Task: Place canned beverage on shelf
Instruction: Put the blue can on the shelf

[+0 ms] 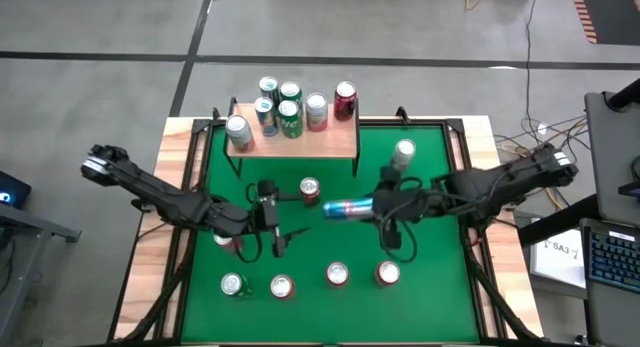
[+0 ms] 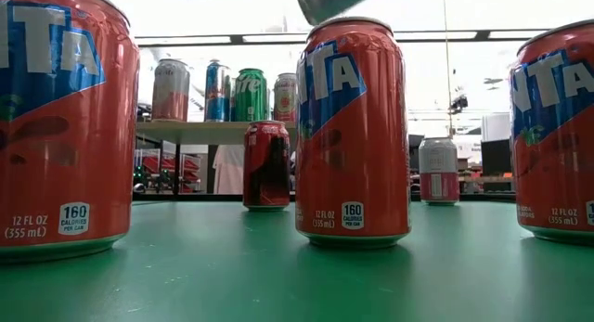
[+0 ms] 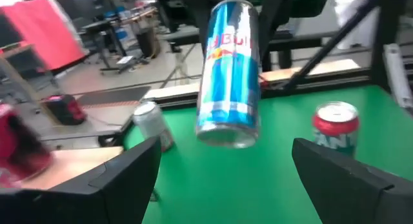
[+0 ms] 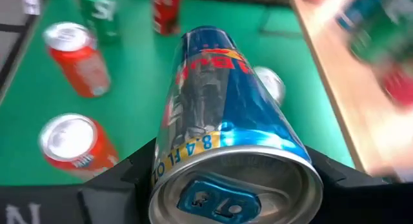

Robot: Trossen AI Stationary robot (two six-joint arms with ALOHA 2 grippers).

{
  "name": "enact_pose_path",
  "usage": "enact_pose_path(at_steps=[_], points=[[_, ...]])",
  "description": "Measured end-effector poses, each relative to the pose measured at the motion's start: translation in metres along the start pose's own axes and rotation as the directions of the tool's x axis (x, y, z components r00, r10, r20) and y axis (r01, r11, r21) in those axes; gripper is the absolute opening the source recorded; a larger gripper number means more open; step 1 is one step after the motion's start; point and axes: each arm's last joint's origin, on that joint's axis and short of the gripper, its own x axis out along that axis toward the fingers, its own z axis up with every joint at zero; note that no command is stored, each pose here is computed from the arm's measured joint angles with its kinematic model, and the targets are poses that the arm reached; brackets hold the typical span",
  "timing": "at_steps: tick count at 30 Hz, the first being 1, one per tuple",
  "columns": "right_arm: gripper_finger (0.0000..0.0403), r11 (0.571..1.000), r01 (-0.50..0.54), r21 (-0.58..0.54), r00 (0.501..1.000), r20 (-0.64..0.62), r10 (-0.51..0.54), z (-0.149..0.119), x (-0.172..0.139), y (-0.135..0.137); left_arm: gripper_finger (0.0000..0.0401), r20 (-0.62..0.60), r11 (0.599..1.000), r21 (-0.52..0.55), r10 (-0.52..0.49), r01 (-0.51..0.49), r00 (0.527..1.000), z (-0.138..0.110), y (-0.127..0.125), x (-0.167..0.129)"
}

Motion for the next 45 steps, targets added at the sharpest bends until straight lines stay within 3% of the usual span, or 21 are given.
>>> enact_pose_path(at_steps=[5, 14, 21, 26, 32, 37, 45], points=[[0.0218, 0.998, -0.011, -0.068, 1.0, -0.021, 0.01, 0.006, 0.024, 0.016, 0.0333, -0.001, 0.996, 0.011, -0.083, 0.083, 0.997, -0.006, -0.01, 0.009], [0.0218, 0.987, -0.012, -0.162, 0.999, -0.036, 0.007, 0.03, 0.054, 0.031, 0.0333, -0.03, 0.996, 0.034, -0.079, 0.08, 0.996, -0.02, -0.023, 0.026], [0.0218, 0.975, -0.016, -0.22, 0.999, -0.05, 0.005, 0.045, 0.062, 0.036, 0.0331, -0.037, 0.997, -0.01, -0.078, 0.077, 0.996, -0.027, -0.03, 0.034], [0.0218, 0.971, -0.023, -0.236, 0.998, -0.07, 0.007, 0.046, 0.065, 0.037, 0.0293, -0.037, 0.998, -0.036, -0.055, 0.053, 0.998, -0.026, -0.034, 0.035], [0.0235, 0.969, -0.031, -0.247, 0.997, -0.07, 0.014, 0.046, 0.065, 0.037, 0.0205, -0.032, 0.999, -0.042, -0.014, 0.013, 0.999, -0.025, -0.035, 0.033], [0.026, 0.97, -0.014, -0.244, 0.998, -0.067, -0.003, 0.046, 0.064, 0.036, 0.0205, -0.03, 0.999, -0.036, 0.037, -0.038, 0.999, -0.024, -0.033, 0.033], [0.0267, 0.97, -0.004, -0.242, 0.999, -0.046, -0.007, 0.051, 0.058, 0.03, 0.0205, -0.017, 0.998, 0.025, 0.064, -0.064, 0.998, -0.019, -0.029, 0.029]])
